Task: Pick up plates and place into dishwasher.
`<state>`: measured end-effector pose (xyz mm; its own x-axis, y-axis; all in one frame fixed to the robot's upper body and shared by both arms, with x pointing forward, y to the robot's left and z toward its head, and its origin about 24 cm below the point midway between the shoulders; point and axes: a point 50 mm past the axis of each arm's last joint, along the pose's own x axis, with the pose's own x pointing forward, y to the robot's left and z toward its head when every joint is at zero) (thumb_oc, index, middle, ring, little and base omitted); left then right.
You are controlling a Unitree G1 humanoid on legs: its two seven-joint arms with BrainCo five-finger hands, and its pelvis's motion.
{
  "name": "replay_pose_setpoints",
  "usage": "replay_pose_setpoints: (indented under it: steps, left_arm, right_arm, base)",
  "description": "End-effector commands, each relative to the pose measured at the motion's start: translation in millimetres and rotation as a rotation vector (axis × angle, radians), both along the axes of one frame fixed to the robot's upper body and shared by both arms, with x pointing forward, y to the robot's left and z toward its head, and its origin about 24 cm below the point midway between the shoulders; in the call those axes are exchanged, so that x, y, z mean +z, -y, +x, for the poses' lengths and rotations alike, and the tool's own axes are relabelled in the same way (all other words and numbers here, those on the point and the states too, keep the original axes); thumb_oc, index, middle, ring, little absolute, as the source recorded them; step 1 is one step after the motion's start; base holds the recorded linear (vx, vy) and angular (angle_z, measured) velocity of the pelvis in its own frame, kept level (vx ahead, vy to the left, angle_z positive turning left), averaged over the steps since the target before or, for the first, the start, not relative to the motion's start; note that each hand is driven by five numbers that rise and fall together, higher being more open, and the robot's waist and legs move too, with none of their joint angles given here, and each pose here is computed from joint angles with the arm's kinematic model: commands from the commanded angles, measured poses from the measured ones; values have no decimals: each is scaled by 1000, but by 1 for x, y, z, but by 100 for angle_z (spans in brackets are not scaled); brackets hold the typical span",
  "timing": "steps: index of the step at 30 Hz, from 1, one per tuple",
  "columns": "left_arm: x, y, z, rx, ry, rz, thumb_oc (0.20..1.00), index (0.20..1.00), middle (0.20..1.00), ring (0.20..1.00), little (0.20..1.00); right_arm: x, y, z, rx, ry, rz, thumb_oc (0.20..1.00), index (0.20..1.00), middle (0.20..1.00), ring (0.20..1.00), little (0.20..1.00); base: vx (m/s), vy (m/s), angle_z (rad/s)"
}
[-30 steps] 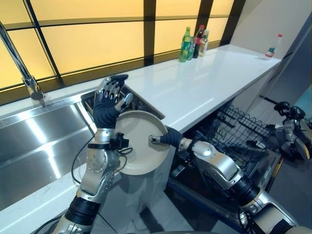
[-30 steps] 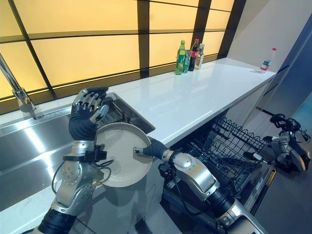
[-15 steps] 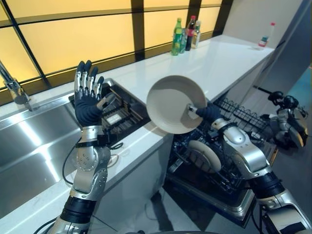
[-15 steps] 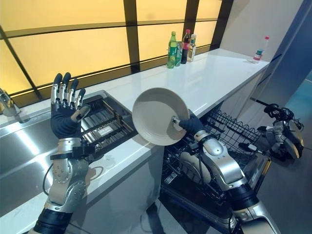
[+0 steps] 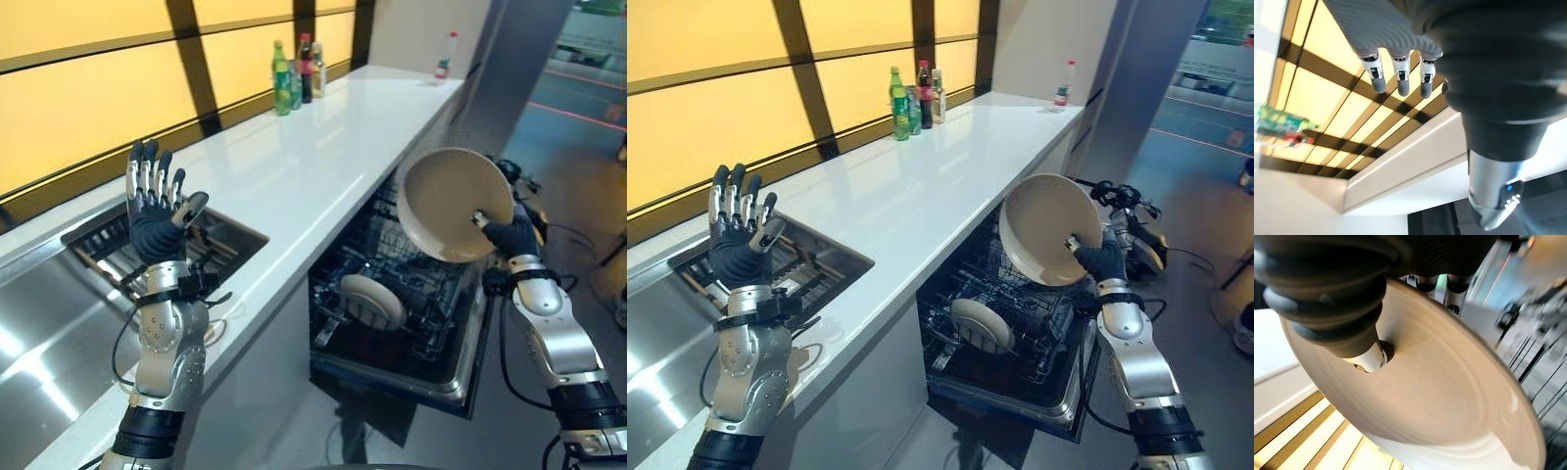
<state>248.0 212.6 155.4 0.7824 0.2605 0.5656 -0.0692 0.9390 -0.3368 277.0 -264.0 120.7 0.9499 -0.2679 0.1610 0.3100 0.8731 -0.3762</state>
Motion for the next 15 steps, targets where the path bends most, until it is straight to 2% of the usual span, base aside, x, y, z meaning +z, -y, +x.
replay_pose_setpoints:
  steps: [1,8,15]
  left_arm:
    - [-7,-15,-2,34,-36,22,1000,1000,1000,1000,1000]
    - [-11,-20,-5,37,-61,52,1000,1000,1000,1000,1000]
    - [-11,-31,-7,30,-95,124,1000,1000,1000,1000,1000]
  right_arm:
    - [25,17,-2,-92,151,-91,200,200,200,200,200]
    - [9,29,-6,-192,134,-112,200,200,200,200,200]
    - [-2,45,-8,-289,91,-155,200,200,200,200,200]
  base:
    - [26,9,-14]
    - [33,-89,-15]
    - [105,-294,-3]
